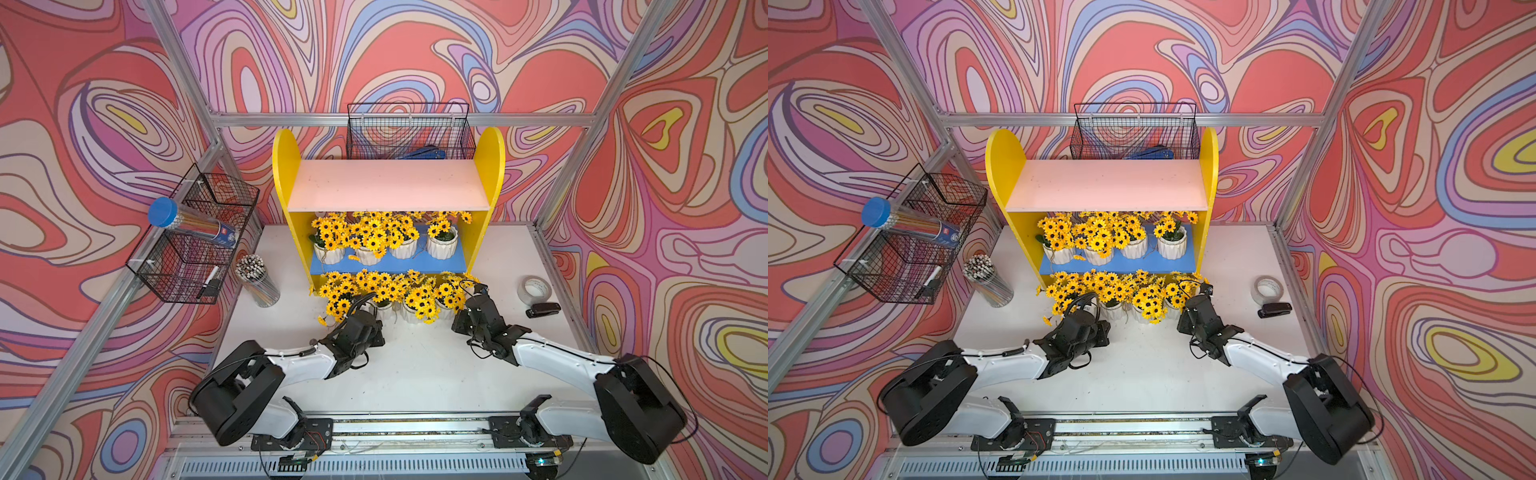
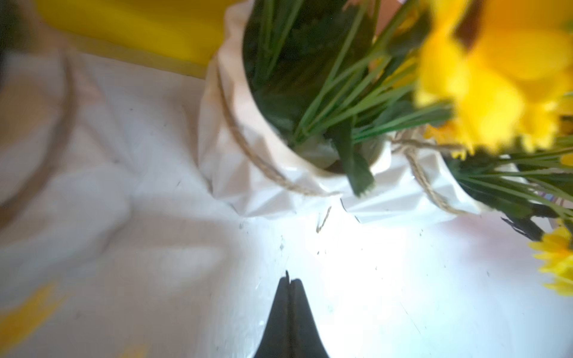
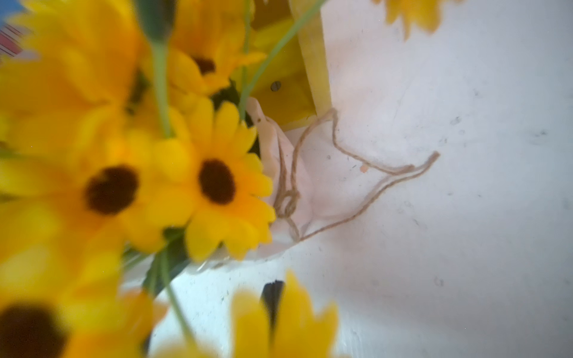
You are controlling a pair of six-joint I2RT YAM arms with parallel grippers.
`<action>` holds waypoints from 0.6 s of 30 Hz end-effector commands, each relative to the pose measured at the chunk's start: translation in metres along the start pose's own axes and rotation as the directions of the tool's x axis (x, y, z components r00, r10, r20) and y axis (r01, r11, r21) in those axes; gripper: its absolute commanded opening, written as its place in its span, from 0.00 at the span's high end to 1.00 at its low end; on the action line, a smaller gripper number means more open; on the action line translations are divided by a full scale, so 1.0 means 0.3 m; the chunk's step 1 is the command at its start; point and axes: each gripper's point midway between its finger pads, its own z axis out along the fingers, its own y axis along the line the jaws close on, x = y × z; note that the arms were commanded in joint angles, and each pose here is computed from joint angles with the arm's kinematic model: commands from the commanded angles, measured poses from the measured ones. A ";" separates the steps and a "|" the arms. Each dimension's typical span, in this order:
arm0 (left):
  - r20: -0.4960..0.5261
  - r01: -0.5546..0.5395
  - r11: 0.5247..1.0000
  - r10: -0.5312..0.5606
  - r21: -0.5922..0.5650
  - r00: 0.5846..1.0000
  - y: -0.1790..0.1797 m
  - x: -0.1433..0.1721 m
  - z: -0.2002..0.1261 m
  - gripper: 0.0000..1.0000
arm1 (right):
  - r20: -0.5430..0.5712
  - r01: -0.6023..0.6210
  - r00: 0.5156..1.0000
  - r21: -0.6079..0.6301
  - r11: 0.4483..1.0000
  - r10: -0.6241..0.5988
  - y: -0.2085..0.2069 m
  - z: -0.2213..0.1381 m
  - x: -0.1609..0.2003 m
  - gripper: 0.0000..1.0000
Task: Take the sunflower pots off the shelves
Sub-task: Move the sunflower pot to the center of the board, then pick up the sunflower pot from the shelf.
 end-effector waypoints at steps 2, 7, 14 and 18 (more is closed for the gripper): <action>-0.012 -0.020 0.999 0.019 -0.044 1.000 0.046 0.015 -0.097 1.00 | -0.046 0.027 0.999 -0.014 1.000 -0.028 -0.013 -0.103 0.020 1.00; -0.013 -0.061 0.997 0.061 -0.053 0.998 0.043 -0.014 -0.211 1.00 | 0.050 0.067 0.997 -0.168 0.983 -0.060 0.091 -0.256 -0.085 0.87; 0.111 -0.172 0.980 0.183 -0.103 0.977 0.007 -0.191 -0.430 0.50 | 0.383 0.233 0.914 -0.226 0.946 -0.133 0.213 -0.386 -0.340 0.39; 0.197 -0.178 0.966 0.215 -0.189 0.957 0.038 -0.276 -0.540 0.00 | 0.445 0.288 0.878 -0.196 0.937 -0.177 0.279 -0.334 -0.433 0.27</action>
